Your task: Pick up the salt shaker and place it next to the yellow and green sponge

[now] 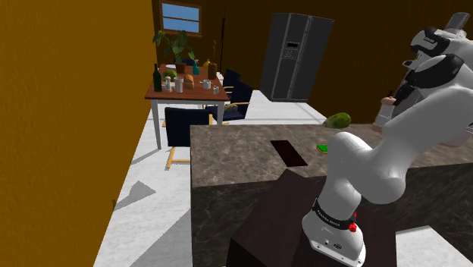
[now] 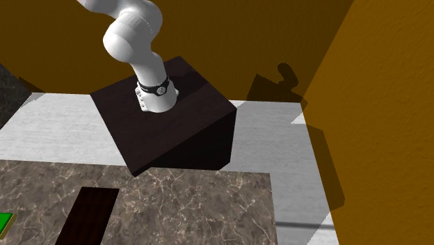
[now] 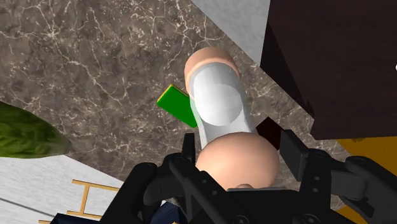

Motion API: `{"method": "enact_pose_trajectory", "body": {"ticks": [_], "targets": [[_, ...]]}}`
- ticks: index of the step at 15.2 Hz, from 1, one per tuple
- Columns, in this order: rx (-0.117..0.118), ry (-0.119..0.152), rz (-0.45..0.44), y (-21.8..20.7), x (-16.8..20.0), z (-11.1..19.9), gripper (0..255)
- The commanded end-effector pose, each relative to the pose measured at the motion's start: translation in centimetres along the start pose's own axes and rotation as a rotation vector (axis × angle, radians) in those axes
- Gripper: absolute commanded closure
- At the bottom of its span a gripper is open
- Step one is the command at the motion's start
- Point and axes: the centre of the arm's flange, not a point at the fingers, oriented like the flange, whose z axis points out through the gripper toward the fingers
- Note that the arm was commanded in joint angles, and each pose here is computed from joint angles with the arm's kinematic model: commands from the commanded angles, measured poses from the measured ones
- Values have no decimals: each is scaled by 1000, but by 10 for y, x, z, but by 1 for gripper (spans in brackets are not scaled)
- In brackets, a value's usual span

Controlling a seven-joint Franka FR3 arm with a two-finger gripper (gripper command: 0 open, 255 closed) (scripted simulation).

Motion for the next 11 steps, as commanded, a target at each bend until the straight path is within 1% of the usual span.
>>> {"method": "enact_pose_trajectory", "body": {"ticks": [1, 11], "targets": [[0, -1, 0, 2, -6, 8, 255], [0, -1, 0, 7, -16, 59, 255]]}}
